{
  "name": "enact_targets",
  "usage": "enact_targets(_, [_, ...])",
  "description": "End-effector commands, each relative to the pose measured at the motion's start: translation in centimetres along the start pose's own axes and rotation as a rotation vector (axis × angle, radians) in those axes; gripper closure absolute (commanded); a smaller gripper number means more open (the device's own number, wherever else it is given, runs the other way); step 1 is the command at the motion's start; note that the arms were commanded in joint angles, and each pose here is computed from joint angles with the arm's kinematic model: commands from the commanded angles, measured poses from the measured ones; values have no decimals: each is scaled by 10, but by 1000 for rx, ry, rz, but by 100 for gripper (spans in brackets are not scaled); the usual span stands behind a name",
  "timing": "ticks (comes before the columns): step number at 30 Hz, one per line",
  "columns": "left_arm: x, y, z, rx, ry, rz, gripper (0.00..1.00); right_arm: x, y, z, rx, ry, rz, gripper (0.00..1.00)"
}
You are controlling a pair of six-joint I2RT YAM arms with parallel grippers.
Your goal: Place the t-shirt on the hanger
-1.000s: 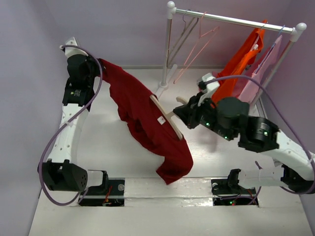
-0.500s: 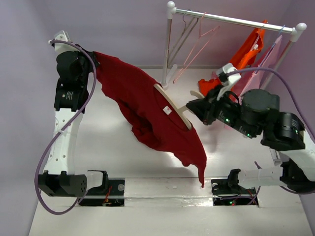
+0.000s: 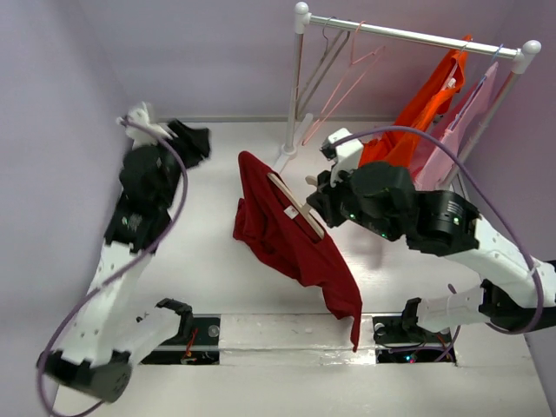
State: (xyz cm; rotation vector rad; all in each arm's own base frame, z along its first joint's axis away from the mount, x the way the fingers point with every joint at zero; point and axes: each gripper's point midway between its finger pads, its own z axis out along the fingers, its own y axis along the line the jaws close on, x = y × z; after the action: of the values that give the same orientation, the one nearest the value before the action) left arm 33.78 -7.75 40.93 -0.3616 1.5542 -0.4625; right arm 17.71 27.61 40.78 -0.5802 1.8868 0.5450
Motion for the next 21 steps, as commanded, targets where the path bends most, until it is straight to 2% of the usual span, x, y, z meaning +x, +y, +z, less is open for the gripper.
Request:
enact_targets(1, [16,-47,-65,206,-32,-119,57,-34,-2,-9,9,-109,24,100])
enact_targets(2, [25,-49,-76,229,-23,-163,60,-33,-1,-4,20,-104,19,100])
enact_targets(3, [61,-56,-85,282,56,-235,62,-34,0,-3,20,-102,18,100])
enact_targets(4, [57,-66,-100,361,40,-302,66,-33,2,0,17,-99,16,100])
enact_targets(5, [67,-71,-106,393,67,-340,66,-35,4,2,15,-99,17,100])
enact_targets(6, [93,-78,-114,428,136,-357,66,-35,3,7,24,-96,17,100])
enact_targets(9, [112,-94,-122,480,175,-436,67,-32,6,16,32,-89,19,100])
enact_targets(16, [125,-122,-125,565,213,-529,55,-26,8,24,36,-90,25,100])
enact_targets(21, [128,-128,-122,574,206,-592,52,-24,9,23,23,-96,34,100])
